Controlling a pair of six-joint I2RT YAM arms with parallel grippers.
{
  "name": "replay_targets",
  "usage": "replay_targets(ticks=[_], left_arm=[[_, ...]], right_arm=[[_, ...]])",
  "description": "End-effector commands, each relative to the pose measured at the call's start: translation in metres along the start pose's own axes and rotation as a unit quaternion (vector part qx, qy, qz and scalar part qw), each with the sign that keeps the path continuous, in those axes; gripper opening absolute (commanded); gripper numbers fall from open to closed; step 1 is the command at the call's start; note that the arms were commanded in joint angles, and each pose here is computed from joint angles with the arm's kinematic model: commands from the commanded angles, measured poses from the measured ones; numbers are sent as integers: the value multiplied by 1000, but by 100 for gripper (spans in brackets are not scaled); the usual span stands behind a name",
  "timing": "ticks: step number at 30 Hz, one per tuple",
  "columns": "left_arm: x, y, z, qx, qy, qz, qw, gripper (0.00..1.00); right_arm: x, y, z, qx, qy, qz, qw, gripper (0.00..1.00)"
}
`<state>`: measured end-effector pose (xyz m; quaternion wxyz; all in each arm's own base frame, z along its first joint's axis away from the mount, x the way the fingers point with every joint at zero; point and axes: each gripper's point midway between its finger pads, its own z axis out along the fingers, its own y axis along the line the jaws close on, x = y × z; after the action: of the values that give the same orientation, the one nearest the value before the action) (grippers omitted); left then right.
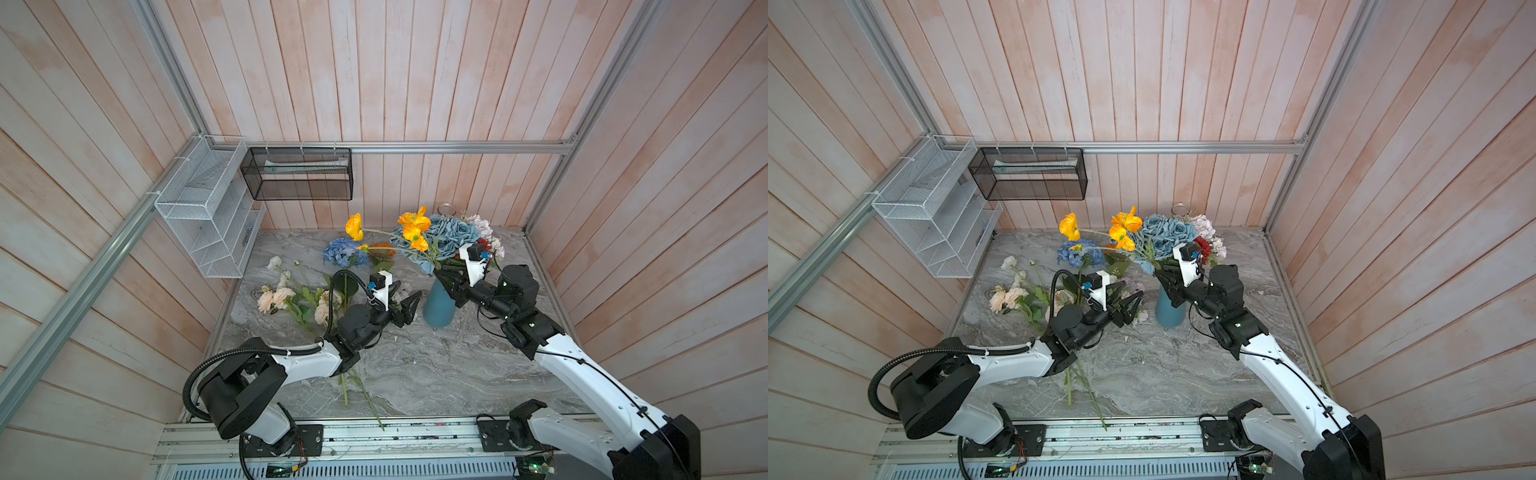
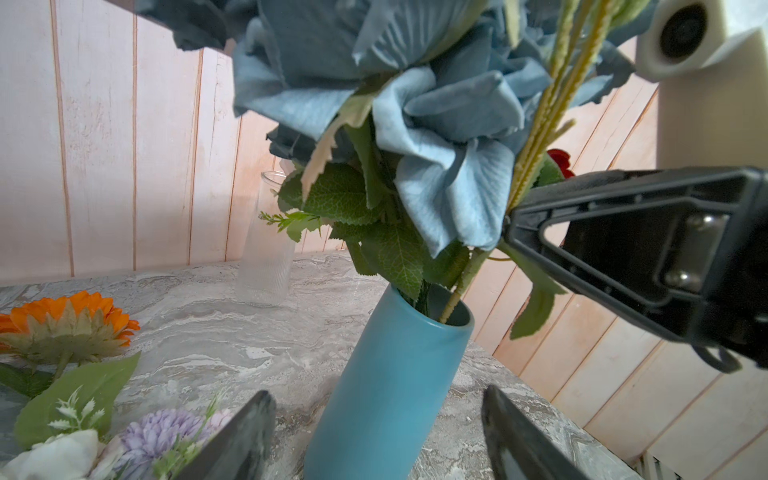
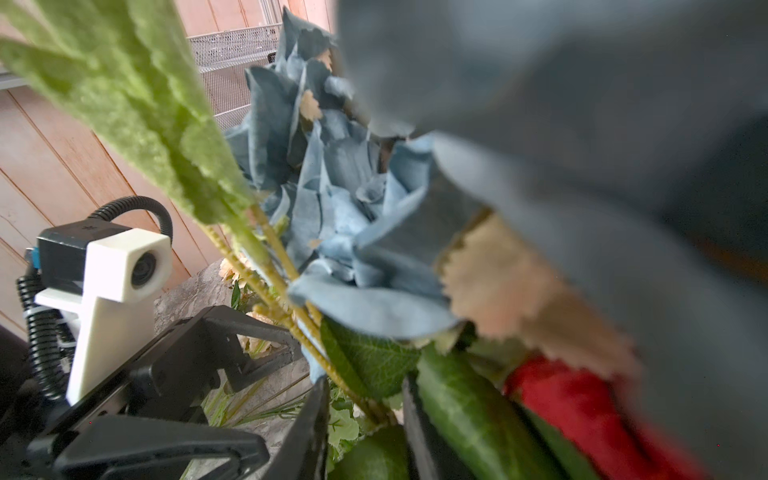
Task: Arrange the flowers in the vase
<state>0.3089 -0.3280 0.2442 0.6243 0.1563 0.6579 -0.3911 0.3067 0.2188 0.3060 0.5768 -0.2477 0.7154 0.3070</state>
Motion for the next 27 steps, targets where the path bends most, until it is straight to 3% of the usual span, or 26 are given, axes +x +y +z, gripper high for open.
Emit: replay_targets(ticks=[1, 7, 15, 20, 27], left_arm=[[-11, 4, -1, -12, -16, -3, 1000, 79], [-10, 7, -3, -17, -17, -5, 1000, 79], [-11, 8, -5, -20, -19, -5, 1000, 80], [-12, 6, -5, -17, -22, -8, 1000, 79], [-14, 6, -7, -17, -24, -9, 1000, 80]], right_arm=[[3, 1, 5, -1, 11, -14, 1000, 31], [6, -6, 9, 14, 11, -19, 1000, 27], [14, -11, 3, 32, 12, -17, 999, 6], [35, -14, 2, 39, 32, -6, 999, 6], [35, -14, 0, 39, 34, -9, 999, 8]])
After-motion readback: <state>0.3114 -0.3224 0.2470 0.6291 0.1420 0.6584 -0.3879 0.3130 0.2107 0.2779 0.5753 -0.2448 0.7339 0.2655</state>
